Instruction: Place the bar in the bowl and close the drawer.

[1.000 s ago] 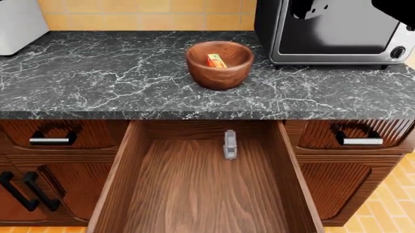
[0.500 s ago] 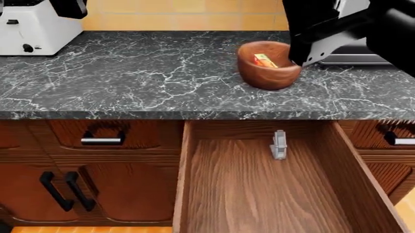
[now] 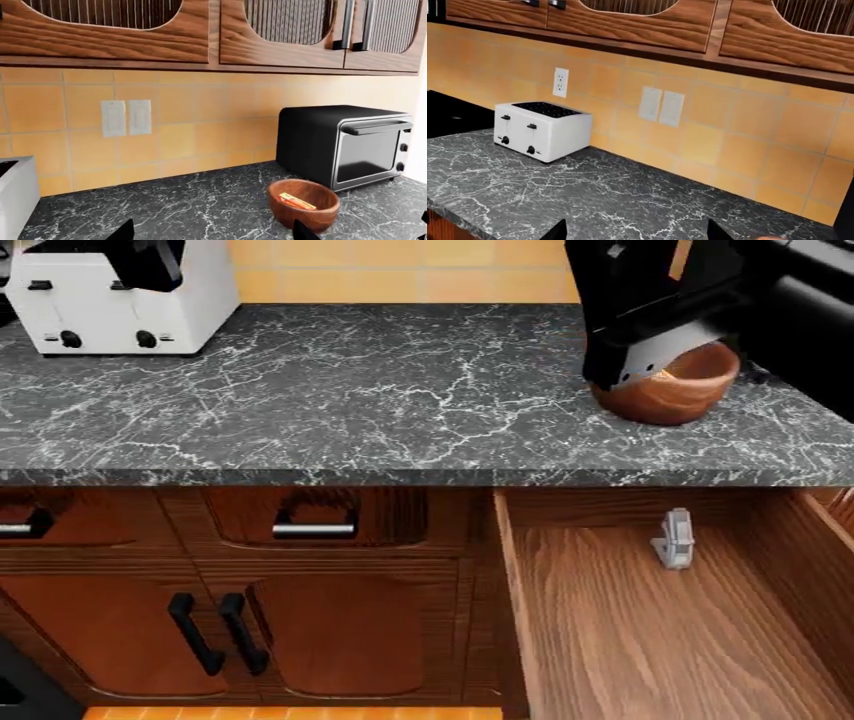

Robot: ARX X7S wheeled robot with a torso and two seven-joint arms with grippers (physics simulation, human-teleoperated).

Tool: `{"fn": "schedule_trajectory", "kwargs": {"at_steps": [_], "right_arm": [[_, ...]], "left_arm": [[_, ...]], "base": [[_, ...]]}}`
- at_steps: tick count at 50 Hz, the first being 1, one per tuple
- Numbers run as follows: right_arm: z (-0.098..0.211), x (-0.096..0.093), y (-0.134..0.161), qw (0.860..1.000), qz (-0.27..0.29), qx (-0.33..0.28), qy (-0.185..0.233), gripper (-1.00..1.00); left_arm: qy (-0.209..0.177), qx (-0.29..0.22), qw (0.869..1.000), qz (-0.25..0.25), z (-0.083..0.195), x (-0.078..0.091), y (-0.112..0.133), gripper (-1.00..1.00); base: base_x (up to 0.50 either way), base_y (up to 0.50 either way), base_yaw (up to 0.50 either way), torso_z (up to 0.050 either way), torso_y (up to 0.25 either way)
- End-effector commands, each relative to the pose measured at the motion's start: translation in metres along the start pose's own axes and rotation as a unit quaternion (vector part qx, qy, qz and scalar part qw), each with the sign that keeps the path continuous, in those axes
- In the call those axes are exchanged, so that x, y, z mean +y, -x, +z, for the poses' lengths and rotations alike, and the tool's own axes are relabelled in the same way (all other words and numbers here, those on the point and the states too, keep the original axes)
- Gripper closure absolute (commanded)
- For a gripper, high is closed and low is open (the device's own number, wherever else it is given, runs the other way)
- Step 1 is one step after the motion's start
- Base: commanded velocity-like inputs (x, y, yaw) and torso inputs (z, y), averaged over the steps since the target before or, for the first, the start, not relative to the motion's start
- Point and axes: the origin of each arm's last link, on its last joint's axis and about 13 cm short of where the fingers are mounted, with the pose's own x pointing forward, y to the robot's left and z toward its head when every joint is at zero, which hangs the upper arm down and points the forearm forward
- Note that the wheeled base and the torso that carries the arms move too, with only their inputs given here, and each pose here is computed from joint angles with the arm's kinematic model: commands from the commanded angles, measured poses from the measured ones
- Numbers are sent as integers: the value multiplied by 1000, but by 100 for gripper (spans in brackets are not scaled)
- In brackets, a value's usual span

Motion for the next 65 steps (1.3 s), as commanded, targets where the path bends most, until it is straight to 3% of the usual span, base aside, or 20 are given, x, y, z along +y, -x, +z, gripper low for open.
{"fn": "schedule_trajectory", "kwargs": {"at_steps": [1,33,46,65], "right_arm": [[-2,1,-1,1000,3,3,-1,-100],[-7,1,-1,1000,4,12,-3,-100],[-6,-1,0,1000,-7,6,-16,-100],[-6,1,-1,1000,-12,11,8,-100]], "left_arm": [[1,2,1000,-1,-2,0,1,-100],[2,12,1000,-7,-6,-2,0,-100],[4,13,1000,-8,-6,-2,-1,-100],[0,14,1000,-6,-6,-2,-1,-100]], "base": [[-1,500,0,0,0],[-1,500,0,0,0],[29,8,0,0,0],[500,1,0,0,0]]}}
